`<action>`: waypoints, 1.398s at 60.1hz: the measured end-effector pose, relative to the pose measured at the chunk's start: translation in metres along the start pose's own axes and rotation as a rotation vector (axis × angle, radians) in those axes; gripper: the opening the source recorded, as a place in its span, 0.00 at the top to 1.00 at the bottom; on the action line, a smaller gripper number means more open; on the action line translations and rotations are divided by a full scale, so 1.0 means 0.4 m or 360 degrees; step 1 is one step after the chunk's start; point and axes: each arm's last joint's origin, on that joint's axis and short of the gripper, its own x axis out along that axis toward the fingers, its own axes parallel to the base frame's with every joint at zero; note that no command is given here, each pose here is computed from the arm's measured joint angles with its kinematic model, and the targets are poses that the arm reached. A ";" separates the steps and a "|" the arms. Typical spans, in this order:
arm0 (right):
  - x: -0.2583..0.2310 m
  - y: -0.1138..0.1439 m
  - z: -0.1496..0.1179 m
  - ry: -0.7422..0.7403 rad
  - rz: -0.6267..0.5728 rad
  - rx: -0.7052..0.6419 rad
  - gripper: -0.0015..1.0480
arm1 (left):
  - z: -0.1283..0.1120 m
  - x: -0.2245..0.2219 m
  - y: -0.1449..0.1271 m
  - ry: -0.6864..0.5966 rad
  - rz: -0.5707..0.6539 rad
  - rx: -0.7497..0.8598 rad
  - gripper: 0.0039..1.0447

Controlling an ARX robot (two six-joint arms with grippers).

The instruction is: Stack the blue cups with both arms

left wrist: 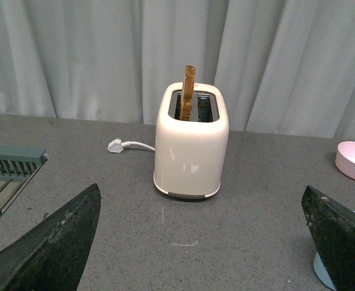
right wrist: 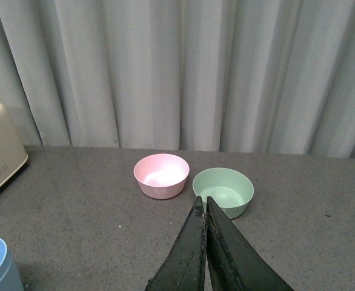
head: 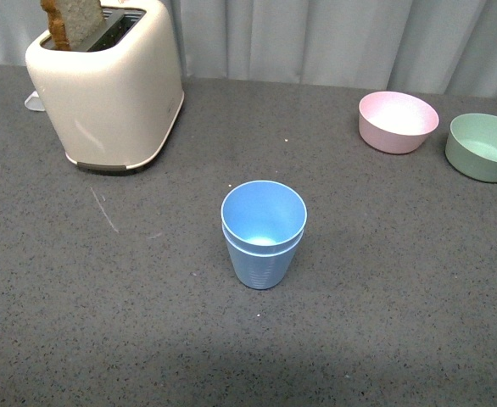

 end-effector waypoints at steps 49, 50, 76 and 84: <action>-0.060 0.000 -0.007 0.0005 0.0004 -0.0001 0.99 | 0.000 0.000 0.000 -0.0001 0.0000 0.0000 0.06; -0.060 0.000 -0.007 0.0005 0.0004 -0.0001 0.99 | 0.000 0.000 0.000 -0.0001 0.0000 0.0000 0.06; -0.060 0.000 -0.007 0.0005 0.0004 -0.0001 0.38 | 0.000 0.000 0.000 -0.0001 0.0000 0.0000 0.06; -0.060 0.000 -0.007 0.0005 0.0004 -0.0001 0.10 | 0.000 0.000 0.000 -0.0001 0.0001 0.0000 0.06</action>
